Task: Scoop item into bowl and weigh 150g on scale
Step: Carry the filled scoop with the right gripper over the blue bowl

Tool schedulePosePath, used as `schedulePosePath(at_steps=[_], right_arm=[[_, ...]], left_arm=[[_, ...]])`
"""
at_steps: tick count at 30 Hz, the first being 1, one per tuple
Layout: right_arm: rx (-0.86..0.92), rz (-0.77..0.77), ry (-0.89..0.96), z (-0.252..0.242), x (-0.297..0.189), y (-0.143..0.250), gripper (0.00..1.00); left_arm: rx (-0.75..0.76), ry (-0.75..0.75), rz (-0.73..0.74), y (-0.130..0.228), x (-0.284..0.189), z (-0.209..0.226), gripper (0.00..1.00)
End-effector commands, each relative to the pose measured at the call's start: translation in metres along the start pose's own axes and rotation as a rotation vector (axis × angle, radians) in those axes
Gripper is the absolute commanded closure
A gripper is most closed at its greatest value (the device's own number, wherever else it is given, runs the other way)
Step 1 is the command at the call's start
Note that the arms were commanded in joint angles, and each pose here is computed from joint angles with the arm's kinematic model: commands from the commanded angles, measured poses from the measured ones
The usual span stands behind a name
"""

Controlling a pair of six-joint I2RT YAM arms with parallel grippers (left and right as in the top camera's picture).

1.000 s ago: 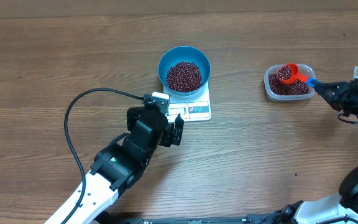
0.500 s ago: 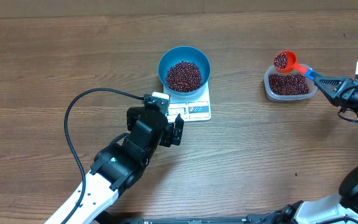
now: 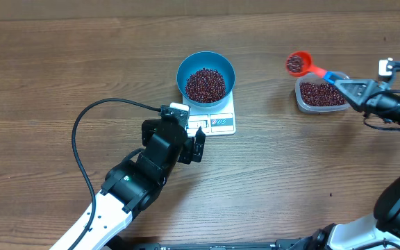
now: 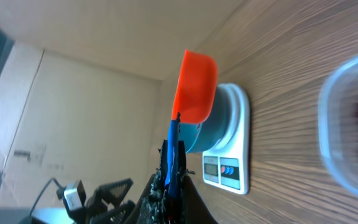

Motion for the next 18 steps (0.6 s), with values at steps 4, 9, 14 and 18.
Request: schedulePosePath(at_steps=[4, 9, 14, 18], right_arm=[[-0.064, 0.094, -0.087, 0.023, 0.040, 0.004, 0.96], [-0.135, 0.165, -0.129, 0.036, 0.073, 0.010, 0.96], [-0.209, 0.212, -0.133, 0.043, 0.096, 0.016, 0.96], [-0.244, 0.242, -0.097, 0.045, 0.115, 0.020, 0.96]], left_arm=[[-0.028, -0.011, -0.029, -0.010, -0.003, 0.001, 0.01], [-0.027, -0.011, -0.029, -0.010, -0.003, 0.001, 0.00], [-0.028, -0.008, -0.028, -0.010, -0.003, 0.001, 0.00], [-0.028, -0.005, -0.027, -0.010, -0.003, 0.000, 0.01]])
Point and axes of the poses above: each gripper's point midway between its finger pads, its own x axis out along the fingers, its own z axis along the line the jaws close on, y = z × x, the point moved 5 cm from there along -x, back along the fingers, and after that the axes turned 3 degrees about -x, right-handed, at the moved point
